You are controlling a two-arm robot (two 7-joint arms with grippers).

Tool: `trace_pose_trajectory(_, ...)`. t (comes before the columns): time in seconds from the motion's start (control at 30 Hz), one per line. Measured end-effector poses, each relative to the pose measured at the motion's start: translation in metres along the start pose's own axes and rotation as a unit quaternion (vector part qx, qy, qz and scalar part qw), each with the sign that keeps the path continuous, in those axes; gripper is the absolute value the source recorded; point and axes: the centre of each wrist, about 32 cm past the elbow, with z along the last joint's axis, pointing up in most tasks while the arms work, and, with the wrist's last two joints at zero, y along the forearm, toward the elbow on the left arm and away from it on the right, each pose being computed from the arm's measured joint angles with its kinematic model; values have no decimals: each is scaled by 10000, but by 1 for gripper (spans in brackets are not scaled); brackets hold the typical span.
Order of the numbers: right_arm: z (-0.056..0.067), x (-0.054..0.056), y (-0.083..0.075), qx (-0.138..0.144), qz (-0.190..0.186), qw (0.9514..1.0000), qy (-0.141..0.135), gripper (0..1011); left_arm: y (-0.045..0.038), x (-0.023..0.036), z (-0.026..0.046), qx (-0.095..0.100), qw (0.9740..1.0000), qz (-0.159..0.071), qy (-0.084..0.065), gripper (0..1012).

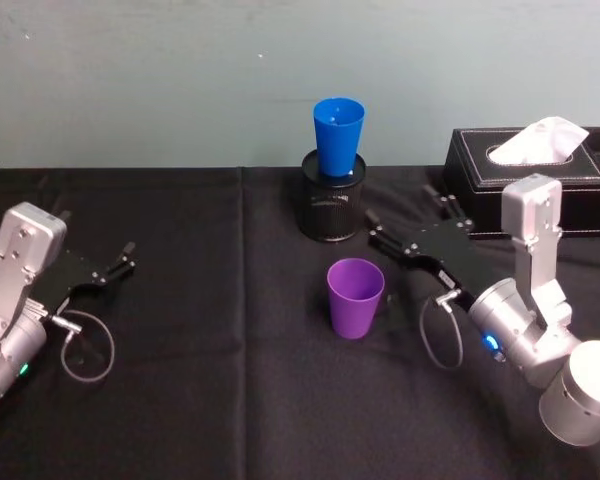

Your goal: Pick up one cup with a gripper and tap it against the other cup.

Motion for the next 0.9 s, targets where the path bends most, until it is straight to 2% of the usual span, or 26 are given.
trace_pose_trajectory(0.13,89,8,22,-431,-579,9974,-49,1003,0,0,0,0,10000,0,1,1000)
trace_pose_trajectory(0.33,133,26,63,-719,-1028,9921,-56,1003,0,0,0,0,10000,0,0,1000)
trace_pose_trajectory(0.9,126,29,77,-787,-1110,9907,-47,1003,0,0,0,0,10000,0,0,1000)
